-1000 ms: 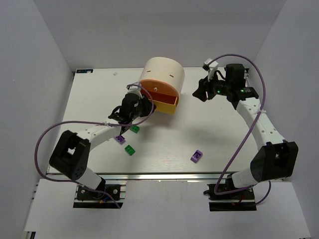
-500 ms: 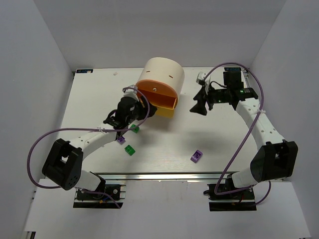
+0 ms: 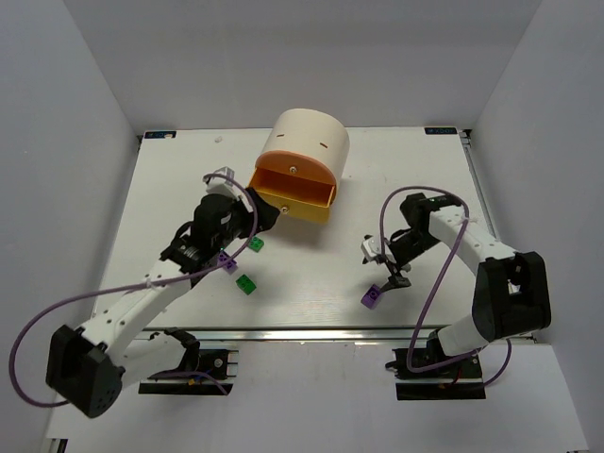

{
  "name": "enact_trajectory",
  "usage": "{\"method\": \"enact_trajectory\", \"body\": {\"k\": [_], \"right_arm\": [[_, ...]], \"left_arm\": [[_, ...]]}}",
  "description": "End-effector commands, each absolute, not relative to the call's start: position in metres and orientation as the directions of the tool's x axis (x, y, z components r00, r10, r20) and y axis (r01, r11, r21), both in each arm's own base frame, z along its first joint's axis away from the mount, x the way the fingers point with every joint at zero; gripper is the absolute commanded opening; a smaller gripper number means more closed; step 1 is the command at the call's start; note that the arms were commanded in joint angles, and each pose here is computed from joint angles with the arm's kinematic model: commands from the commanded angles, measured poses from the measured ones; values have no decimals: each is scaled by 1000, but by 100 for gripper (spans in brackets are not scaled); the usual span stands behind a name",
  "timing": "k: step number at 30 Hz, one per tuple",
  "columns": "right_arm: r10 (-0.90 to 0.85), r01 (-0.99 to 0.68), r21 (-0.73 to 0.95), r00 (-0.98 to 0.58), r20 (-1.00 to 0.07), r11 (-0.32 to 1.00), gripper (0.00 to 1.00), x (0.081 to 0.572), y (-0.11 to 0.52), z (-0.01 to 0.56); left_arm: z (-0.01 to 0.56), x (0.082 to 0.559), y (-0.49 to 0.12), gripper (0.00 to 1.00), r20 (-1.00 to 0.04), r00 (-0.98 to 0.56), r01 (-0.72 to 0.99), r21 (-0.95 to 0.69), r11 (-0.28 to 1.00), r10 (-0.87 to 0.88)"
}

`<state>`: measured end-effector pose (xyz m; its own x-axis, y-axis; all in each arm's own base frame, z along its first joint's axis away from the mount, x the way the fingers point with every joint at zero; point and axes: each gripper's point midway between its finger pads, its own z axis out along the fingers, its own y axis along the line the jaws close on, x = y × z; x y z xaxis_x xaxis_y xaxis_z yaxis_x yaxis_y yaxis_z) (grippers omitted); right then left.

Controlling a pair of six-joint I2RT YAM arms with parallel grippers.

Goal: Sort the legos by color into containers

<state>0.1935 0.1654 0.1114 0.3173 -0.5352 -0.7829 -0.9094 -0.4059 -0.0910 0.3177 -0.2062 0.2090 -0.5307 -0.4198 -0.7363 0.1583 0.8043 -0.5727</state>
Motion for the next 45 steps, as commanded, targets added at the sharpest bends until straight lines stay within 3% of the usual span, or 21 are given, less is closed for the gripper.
{"method": "enact_trajectory", "body": {"k": [1,10,16,19,22,23,26,28,33,34,37,38,40,45], "right_arm": [[-497,-812,-188,502,-708,-552,88,185,160,90],[-563,-776,-197,583,-585,-599,88,194,156,48],[-599,-761,-166,608,-521,-628,82,193,153,22],[-619,-770,-138,593,-515,-623,73,193,154,17],[-626,-774,-133,589,-511,-619,56,192,155,16],[-628,-775,-128,586,-512,-619,44,190,154,18],[-611,-772,-134,585,-533,-622,26,186,157,30],[-600,-788,-150,563,-568,-597,21,187,165,44],[-541,-867,-265,475,-694,-422,13,224,217,128],[-561,-911,-222,392,-729,-347,10,228,224,141],[-507,-925,-301,380,-774,-234,4,260,256,195],[-514,-955,-246,297,-805,-165,0,261,265,205],[-490,-943,-327,317,-812,-70,0,287,280,237],[-518,-935,-310,182,-836,171,0,325,306,270]], "left_arm": [[194,288,-165,84,-707,-540,-5,-540,842,-457],[159,234,-106,85,-613,-507,-306,-529,791,-606],[142,225,-90,88,-569,-467,-430,-523,736,-677],[135,228,-92,89,-561,-491,-457,-485,746,-666],[124,232,-94,90,-558,-528,-483,-422,767,-640],[124,234,-95,91,-557,-535,-484,-414,771,-635],[115,240,-97,92,-550,-560,-495,-377,783,-620],[109,243,-98,92,-541,-574,-504,-358,786,-615],[101,251,-92,95,-531,-580,-524,-337,782,-617],[101,252,-93,95,-533,-584,-520,-334,786,-613],[97,258,-88,95,-537,-583,-532,-317,786,-610],[96,261,-86,95,-538,-580,-536,-313,784,-612],[96,266,-85,95,-541,-586,-532,-305,790,-604],[96,270,-82,95,-541,-595,-531,-291,796,-595]]}}
